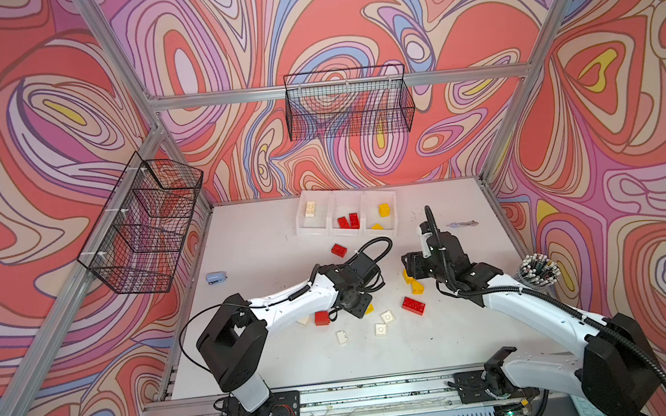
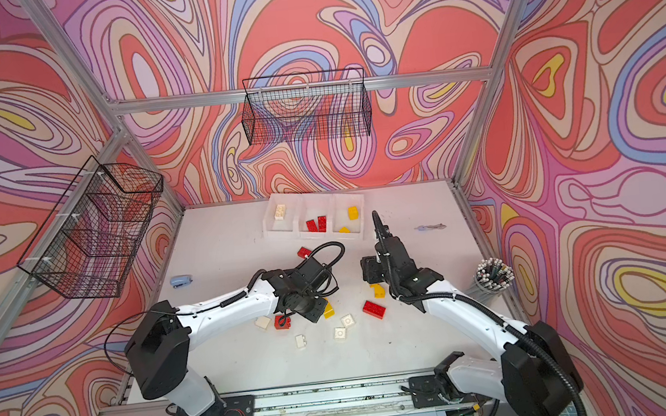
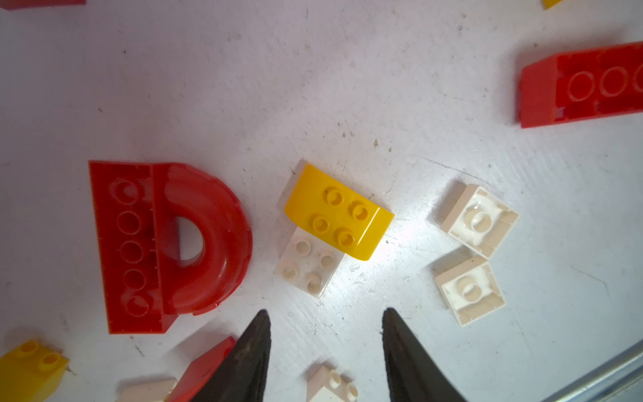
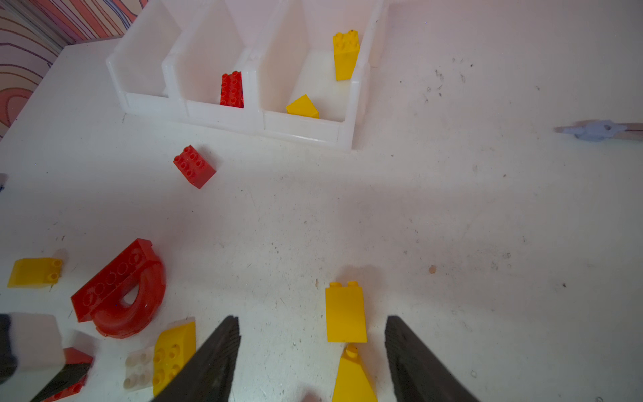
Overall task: Sort the legos into containers by color
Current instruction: Rotate the lego at the center of the table, then pick up the lego from the center of the table.
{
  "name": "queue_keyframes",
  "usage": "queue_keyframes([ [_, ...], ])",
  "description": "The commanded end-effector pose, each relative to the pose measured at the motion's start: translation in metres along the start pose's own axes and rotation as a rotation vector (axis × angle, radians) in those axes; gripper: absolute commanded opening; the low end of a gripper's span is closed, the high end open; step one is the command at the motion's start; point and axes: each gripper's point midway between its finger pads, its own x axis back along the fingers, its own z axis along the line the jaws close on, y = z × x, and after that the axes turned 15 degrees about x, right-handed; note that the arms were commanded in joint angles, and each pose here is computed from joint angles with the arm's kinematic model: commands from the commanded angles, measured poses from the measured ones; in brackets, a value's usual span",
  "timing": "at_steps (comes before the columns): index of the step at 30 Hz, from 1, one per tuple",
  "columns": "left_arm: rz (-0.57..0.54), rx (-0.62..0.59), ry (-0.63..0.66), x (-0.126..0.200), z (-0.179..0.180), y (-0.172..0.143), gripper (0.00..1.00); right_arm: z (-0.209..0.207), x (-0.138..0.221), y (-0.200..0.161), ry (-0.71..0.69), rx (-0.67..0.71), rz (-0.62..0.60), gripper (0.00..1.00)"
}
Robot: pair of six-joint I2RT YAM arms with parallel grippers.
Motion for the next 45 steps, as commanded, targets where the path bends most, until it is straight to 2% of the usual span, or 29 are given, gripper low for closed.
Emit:
queue_keyframes([
  [1,0.085,-0.067,0.059,-0.001,0.011,-0.016,0.46,0.0,0.003,0.0,0.011,-0.012,-0.014,0.7],
  [14,0.106,-0.072,0.068,-0.021,0.011,-0.014,0.43,0.002,0.016,-0.004,0.044,-0.048,-0.033,0.7],
  [17,0.115,-0.063,0.08,-0.026,0.015,-0.013,0.44,-0.001,0.016,-0.009,0.042,-0.055,-0.032,0.7],
  [21,0.14,-0.061,0.092,-0.034,0.016,-0.016,0.51,-0.001,0.018,-0.005,0.046,-0.06,-0.049,0.7],
  [24,0.141,-0.058,0.096,-0.039,0.016,-0.015,0.52,-0.001,0.018,-0.004,0.052,-0.062,-0.053,0.7],
  [45,0.154,-0.051,0.124,-0.061,0.016,0.0,0.51,0.002,0.017,-0.004,0.073,-0.056,-0.058,0.7],
])
